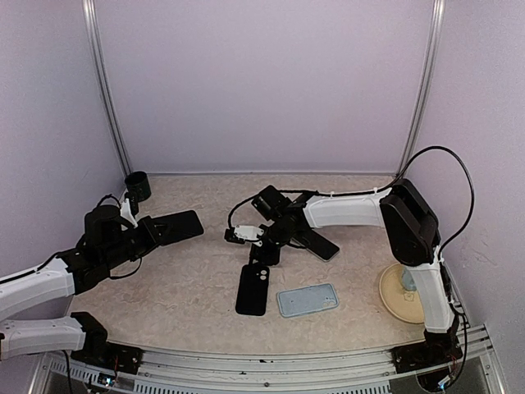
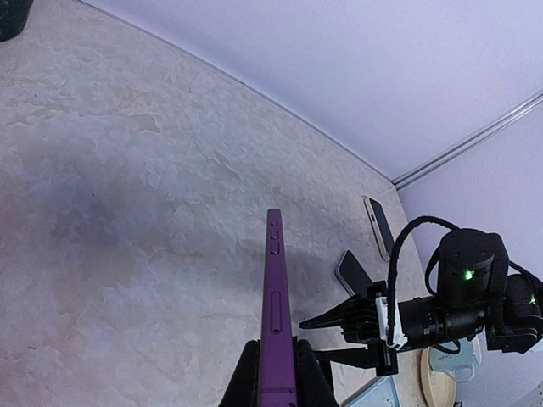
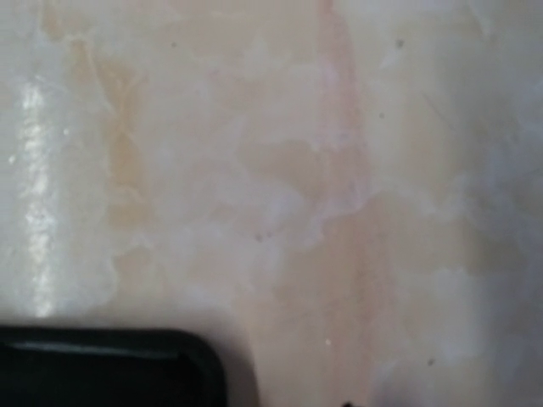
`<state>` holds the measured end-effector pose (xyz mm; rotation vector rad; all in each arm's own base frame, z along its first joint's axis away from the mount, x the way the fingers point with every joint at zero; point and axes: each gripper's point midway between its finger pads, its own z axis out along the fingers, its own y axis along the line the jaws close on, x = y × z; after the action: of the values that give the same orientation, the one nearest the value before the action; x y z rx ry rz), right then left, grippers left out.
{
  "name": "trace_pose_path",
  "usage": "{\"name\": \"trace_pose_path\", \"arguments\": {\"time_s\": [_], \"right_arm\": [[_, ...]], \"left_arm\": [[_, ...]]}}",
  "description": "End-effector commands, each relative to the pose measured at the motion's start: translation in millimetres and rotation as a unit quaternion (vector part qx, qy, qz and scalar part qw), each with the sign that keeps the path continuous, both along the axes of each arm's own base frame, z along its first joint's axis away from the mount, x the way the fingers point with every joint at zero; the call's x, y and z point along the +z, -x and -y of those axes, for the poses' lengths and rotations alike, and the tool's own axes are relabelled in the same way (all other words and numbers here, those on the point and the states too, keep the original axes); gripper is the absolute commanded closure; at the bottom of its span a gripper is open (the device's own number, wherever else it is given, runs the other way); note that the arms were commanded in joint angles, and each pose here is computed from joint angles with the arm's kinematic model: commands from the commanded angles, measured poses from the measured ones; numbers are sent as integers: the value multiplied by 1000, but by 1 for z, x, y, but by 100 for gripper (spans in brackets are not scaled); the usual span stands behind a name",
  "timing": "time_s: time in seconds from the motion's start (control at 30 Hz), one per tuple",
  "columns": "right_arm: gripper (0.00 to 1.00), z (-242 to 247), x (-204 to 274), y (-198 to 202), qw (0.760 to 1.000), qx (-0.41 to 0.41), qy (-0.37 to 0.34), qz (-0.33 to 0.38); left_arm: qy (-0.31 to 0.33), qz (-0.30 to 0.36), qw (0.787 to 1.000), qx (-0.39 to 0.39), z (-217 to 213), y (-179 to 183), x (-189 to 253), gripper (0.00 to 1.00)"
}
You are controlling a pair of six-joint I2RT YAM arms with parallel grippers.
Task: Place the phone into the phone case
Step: Move the phone case to the center of the board.
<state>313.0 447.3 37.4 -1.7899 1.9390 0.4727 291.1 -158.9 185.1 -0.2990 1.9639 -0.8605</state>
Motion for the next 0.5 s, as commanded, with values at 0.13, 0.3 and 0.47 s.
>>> {"name": "trace_pose_path", "arguments": {"time_s": [0.13,0.3,0.47], "right_arm": [[63,-7,-2,16,999,18,-7,-34],[64,-6,-12,14,999,11,7,-36],[70,-6,-16,12,999,5,10,-36]], "left_arm": [[20,37,999,1,4,-4,22,100],[20,35,999,0,4,-3,20,100],[20,34,999,0,5,-2,19,100]]}}
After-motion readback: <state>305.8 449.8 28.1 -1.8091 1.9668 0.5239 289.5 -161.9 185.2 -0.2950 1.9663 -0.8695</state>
